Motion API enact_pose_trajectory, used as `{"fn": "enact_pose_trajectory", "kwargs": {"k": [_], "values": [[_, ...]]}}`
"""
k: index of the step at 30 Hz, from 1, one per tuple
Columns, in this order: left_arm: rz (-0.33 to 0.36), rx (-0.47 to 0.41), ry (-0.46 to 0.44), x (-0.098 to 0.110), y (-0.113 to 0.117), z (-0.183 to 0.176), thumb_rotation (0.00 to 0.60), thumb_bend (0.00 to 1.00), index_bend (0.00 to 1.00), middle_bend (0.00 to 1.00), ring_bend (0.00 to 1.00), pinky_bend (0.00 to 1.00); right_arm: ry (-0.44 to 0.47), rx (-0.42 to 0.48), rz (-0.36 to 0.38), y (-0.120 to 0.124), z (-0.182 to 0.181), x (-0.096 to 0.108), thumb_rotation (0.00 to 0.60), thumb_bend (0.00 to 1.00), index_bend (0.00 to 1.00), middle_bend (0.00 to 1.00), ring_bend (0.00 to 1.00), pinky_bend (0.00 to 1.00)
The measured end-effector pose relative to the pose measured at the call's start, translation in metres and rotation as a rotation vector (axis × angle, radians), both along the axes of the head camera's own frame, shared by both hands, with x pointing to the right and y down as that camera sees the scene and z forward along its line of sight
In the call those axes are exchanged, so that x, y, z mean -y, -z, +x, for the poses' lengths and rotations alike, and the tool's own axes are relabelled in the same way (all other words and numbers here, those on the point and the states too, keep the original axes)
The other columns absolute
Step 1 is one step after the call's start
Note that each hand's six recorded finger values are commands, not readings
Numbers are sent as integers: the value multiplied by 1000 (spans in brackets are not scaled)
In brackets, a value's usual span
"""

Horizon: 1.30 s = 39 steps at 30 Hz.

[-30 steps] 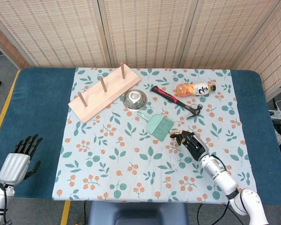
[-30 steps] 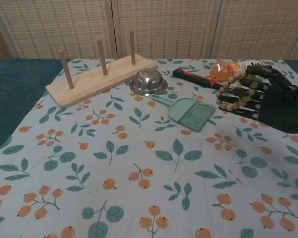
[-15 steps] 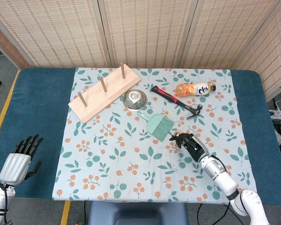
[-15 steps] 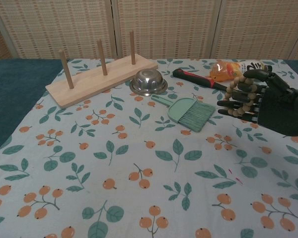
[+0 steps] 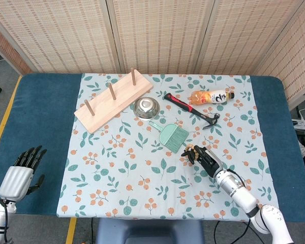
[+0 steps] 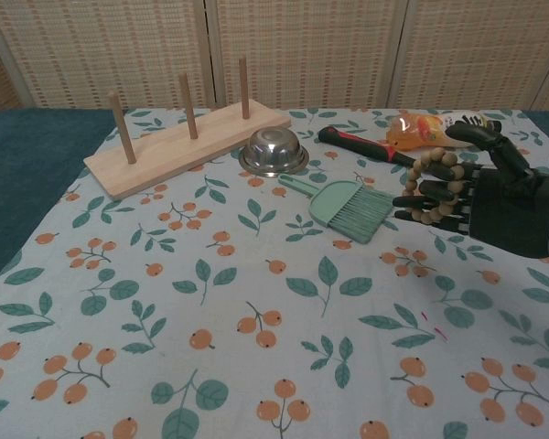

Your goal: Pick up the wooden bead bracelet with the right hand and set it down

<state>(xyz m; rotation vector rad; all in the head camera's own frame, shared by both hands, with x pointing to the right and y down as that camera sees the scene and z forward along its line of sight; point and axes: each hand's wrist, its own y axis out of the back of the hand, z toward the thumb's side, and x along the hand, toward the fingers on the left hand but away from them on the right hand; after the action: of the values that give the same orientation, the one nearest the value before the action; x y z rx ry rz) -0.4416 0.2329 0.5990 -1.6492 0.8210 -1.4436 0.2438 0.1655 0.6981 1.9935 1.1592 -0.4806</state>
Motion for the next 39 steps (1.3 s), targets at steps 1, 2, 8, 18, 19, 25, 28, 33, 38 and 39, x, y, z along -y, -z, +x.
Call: {"fn": "enact_pose_trajectory", "kwargs": {"k": [1, 2, 8, 18, 19, 25, 28, 33, 38, 39], "values": [[0, 0, -1, 0, 0, 0, 600, 459, 0, 0, 0, 146, -1, 3, 1, 0, 0, 0, 260, 450, 720, 740, 341, 83], [0, -1, -1, 0, 0, 0, 600, 459, 0, 0, 0, 146, -2, 7, 1, 0, 0, 0, 261, 485, 719, 740, 341, 83], [1, -1, 0, 0, 1, 0, 600, 459, 0, 0, 0, 146, -3, 19, 2, 0, 0, -1, 261, 612, 720, 740, 342, 83], [2, 0, 1, -1, 1, -1, 600, 459, 0, 0, 0, 146, 0, 16, 14, 1, 2, -1, 291, 871, 718, 740, 342, 83], [2, 0, 0, -1, 1, -1, 600, 459, 0, 0, 0, 146, -1, 15, 16, 1, 2, 0, 307, 918, 715, 740, 342, 83], [3, -1, -1, 0, 1, 1, 600, 458, 0, 0, 0, 146, 8, 8, 33, 3, 2, 1, 458, 1000, 660, 740, 323, 83], [2, -1, -3, 0, 1, 1, 600, 458, 0, 0, 0, 146, 11, 3, 43, 4, 2, 2, 515, 1000, 641, 740, 318, 83], [3, -1, -3, 0, 1, 1, 600, 458, 0, 0, 0, 145, 7, 5, 45, 5, 3, 3, 591, 1000, 636, 740, 316, 83], [5, -1, -3, 0, 2, 1, 600, 457, 0, 0, 0, 145, 20, -2, 53, 6, 2, 2, 573, 1000, 593, 740, 296, 83], [5, -1, -2, 0, 1, 1, 600, 458, 0, 0, 0, 146, 27, -5, 55, 5, 2, 1, 543, 997, 581, 740, 290, 82]]}}
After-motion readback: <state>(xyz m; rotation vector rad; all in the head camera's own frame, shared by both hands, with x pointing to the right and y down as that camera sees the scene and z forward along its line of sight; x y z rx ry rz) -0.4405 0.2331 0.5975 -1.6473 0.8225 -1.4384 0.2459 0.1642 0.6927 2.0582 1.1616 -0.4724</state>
